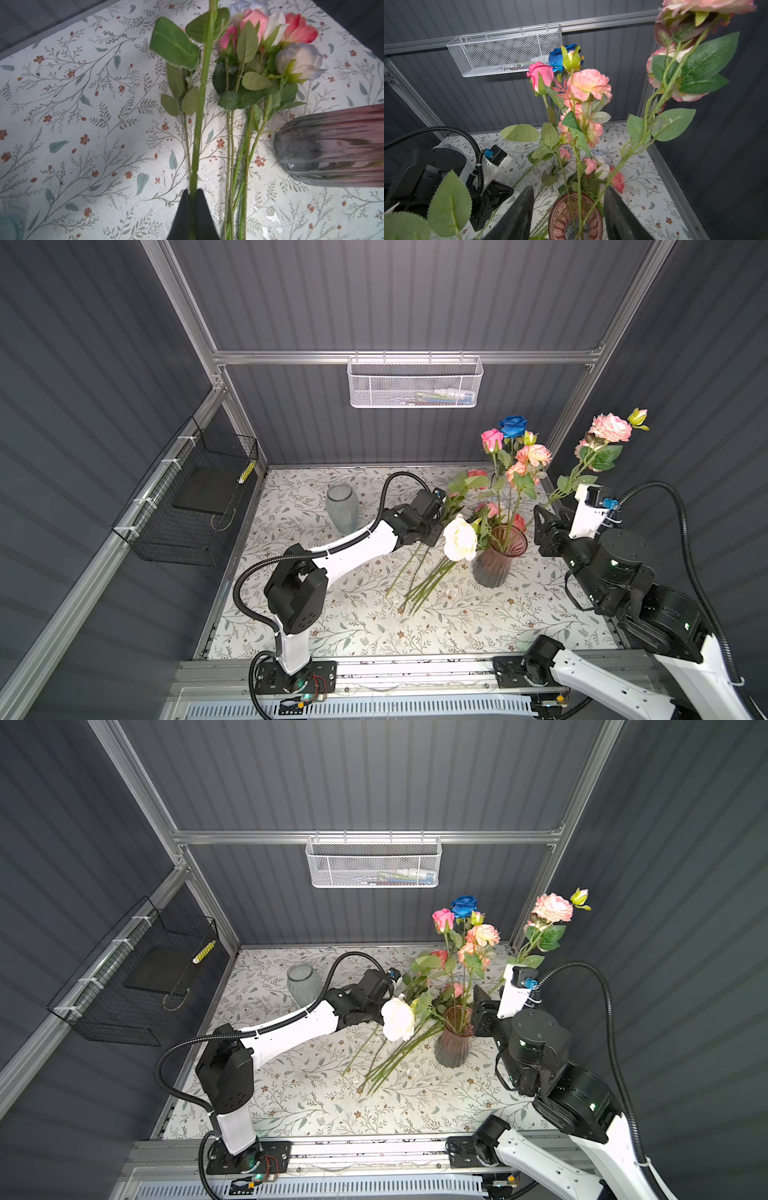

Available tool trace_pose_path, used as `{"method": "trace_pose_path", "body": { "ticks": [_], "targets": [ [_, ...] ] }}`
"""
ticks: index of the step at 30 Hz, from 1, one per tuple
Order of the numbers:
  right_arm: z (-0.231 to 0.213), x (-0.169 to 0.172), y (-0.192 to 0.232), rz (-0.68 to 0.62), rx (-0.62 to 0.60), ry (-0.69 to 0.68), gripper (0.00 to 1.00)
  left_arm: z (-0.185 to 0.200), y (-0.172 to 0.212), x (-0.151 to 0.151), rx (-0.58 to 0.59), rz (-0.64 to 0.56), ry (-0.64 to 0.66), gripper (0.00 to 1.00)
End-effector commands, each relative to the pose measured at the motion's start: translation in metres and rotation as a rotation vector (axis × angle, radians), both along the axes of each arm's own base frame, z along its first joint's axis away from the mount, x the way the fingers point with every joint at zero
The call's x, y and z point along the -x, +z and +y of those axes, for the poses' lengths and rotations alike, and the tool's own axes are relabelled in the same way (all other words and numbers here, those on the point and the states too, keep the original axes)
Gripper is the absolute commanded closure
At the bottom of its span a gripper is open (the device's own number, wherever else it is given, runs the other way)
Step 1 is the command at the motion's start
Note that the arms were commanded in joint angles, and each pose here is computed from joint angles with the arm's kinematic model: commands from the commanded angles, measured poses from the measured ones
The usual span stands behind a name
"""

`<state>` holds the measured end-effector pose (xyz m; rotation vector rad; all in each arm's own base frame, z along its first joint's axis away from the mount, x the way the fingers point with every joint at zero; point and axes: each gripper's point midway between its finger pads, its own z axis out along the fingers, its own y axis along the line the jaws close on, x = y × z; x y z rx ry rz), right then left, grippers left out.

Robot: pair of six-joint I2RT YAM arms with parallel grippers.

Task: Arrange the flowers into the vase
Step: 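Reach the left gripper down to the loose rose bunch and grasp a pink rose stem, then lift the pink rose upright with the left gripper while the right gripper approaches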

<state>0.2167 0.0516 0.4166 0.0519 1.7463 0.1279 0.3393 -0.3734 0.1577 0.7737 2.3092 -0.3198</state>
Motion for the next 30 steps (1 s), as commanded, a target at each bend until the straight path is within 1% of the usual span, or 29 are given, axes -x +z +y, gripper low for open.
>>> {"method": "trace_pose_path", "body": {
  "ticks": [1,4,7,8,11,13,17,19,21,27,30],
  "targets": [
    [0.001,0.001,0.009,-0.024,-0.033,0.009,0.44,0.039,0.012,-0.008,-0.029,-0.035,0.146,1.0],
    [0.009,0.0,0.013,-0.02,-0.035,0.046,0.42,0.064,0.048,-0.01,0.071,-0.108,0.198,1.0],
    [0.02,-0.004,0.016,-0.009,-0.04,0.091,0.4,0.076,0.106,-0.002,0.209,-0.265,0.183,1.0],
    [0.024,-0.005,0.018,-0.008,-0.045,0.102,0.39,0.081,0.122,0.0,0.239,-0.308,0.187,1.0],
    [0.034,-0.007,0.027,-0.026,-0.06,0.145,0.38,0.087,0.17,0.008,0.31,-0.426,0.143,1.0],
    [0.042,-0.008,0.036,-0.045,-0.087,0.18,0.37,0.085,0.196,0.017,0.358,-0.499,0.079,1.0],
    [0.074,-0.013,0.051,-0.048,-0.134,0.31,0.31,0.088,0.234,0.036,0.439,-0.611,-0.008,1.0],
    [0.092,-0.016,0.06,-0.047,-0.158,0.378,0.29,0.09,0.255,0.047,0.493,-0.685,-0.052,1.0],
    [0.107,-0.018,0.071,-0.057,-0.183,0.433,0.27,0.086,0.273,0.057,0.523,-0.736,-0.12,1.0],
    [0.141,-0.027,0.103,-0.1,-0.23,0.553,0.22,0.068,0.316,0.073,0.569,-0.793,-0.27,1.0],
    [0.159,-0.031,0.111,-0.11,-0.246,0.616,0.21,0.059,0.332,0.079,0.597,-0.806,-0.331,1.0]
  ]
}}
